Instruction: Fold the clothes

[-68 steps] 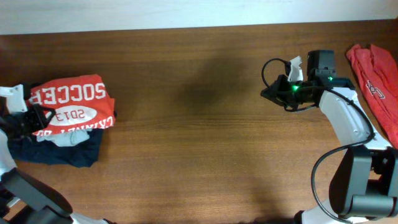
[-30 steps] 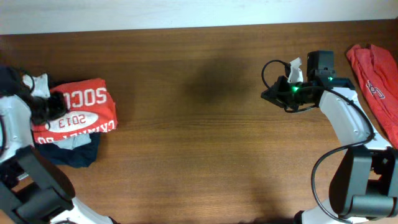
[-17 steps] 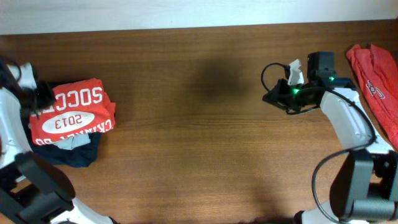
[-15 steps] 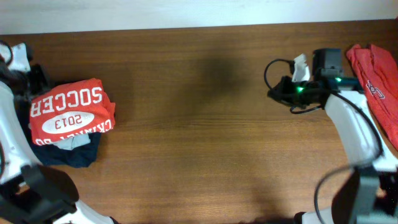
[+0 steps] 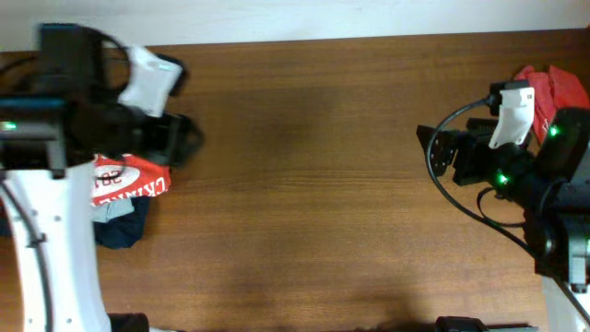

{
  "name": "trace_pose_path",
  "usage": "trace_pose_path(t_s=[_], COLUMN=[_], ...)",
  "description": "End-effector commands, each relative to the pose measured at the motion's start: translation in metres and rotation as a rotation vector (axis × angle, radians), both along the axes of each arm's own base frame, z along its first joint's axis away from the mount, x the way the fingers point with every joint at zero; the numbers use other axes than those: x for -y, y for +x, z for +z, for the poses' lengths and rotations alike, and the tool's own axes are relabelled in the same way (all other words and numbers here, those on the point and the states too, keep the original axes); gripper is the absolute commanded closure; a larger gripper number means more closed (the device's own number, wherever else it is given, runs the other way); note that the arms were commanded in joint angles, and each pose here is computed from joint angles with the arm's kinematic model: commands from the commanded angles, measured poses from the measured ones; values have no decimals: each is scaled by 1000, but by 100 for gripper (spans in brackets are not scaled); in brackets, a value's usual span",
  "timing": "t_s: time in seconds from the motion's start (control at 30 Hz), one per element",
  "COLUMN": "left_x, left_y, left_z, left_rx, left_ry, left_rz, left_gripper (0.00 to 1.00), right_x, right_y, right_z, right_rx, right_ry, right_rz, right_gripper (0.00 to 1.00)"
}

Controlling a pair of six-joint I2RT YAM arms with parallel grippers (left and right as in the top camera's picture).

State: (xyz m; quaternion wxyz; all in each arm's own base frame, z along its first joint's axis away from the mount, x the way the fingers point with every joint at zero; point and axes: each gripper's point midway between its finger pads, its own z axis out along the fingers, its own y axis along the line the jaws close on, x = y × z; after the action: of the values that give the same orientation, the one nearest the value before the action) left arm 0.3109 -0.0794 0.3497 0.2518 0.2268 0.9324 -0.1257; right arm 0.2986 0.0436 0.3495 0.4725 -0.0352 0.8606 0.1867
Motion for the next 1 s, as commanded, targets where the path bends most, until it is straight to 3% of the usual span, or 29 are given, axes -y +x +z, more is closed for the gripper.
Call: trace_pose_path(t_s=[0.0,0.13,0.53,0.77,0.97], left_x=[27,36,38,38,38], left_y=[-14,-16,-14,-14,-14], left_z=[4,-1,1,1,1], left_rx=[58,73,85,85,85], left_ry=[109,190,186,186,186], left_rz=[-122,-156,-159,-159,-159], left_gripper=[1,1,1,1,1], right_x=[5,5,4,-18,-28], right_y=[-2,-4,0,-23,-31], right_z=[-3,-15,-37,-46,-32], right_rx=[-20,-74,-173,-273,-152], right_ry=[-16,-10,7,103,19], right_rz=[-23,-23,-17,82,218], right_gripper=[1,1,1,1,1])
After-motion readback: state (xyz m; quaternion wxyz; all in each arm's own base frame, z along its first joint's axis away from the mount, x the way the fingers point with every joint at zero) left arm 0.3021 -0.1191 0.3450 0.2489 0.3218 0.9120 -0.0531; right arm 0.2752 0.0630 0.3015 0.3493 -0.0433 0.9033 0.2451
